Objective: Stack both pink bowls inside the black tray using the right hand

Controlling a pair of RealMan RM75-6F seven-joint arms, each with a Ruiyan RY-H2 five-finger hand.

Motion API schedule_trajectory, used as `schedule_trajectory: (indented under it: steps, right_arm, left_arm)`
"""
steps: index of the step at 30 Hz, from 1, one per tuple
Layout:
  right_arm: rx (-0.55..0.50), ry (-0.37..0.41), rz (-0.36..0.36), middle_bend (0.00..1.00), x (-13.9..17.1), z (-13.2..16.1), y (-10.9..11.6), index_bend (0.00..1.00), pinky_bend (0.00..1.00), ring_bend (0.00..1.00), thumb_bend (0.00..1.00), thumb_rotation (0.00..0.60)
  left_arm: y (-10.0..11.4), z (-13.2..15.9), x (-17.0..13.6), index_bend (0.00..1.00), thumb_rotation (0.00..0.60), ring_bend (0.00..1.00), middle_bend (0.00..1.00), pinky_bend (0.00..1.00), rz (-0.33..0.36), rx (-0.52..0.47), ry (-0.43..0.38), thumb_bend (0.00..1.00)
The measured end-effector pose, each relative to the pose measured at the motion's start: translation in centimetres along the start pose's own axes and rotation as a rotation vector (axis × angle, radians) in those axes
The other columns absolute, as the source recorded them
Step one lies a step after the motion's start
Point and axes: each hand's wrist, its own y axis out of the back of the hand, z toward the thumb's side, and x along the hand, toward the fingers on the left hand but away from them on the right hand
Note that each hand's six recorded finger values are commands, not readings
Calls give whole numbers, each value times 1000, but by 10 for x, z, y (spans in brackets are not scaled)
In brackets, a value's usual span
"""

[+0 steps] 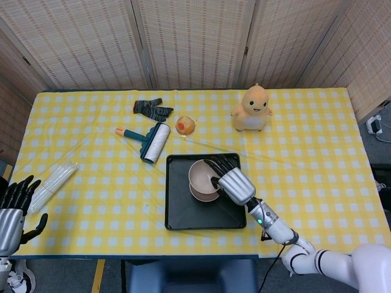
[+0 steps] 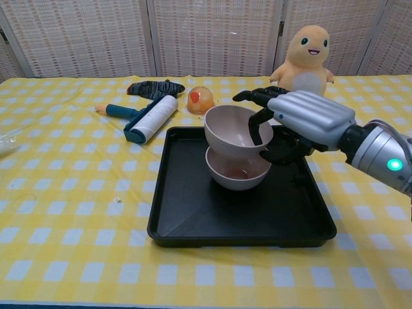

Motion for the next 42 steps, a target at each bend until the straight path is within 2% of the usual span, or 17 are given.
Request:
schedule_trajectory:
  steps: [4,9,15,22,28,35,39,42]
  right_arm:
    - [8,10,14,77,-1,4,-5,651,0,36,434,600]
    - [22,3,27,25,2,2,-7,463,0,5,434,600]
    - [32,-17,45,0,7,-3,-6,321,0,0,434,600]
    - [33,-24,56,0,13,-5,-2,291,0,0,435,600]
    - [19,-54,9,0,34,-15,16,238,0,0,434,600]
    - [10,-172,-71,0,88,-47,51,174,0,0,434,600]
    - [25,-311,-90,0,137,-74,70,108,0,0,435,600]
    - [38,-430,-68,0,177,-91,78,51,0,0,434,600]
  left_arm:
    - [3,-1,-1,0,600,79,53,0,6,-5,-1,469]
    - [5,-1,-2,0,600,79,53,0,10,-8,-2,469]
    - [3,1,-1,0,600,78,52,0,6,-9,-7,469]
    - [4,1,-2,0,600,78,52,0,10,-4,-8,469]
    - [1,1,-2,0,600,78,53,0,-2,2,-10,469]
    - [-5,4,-1,0,600,78,52,0,-18,16,-13,469]
    - [-9,5,0,0,600,78,52,0,-27,23,-14,469]
    - [-12,6,0,0,600,78,52,0,-35,27,-16,469]
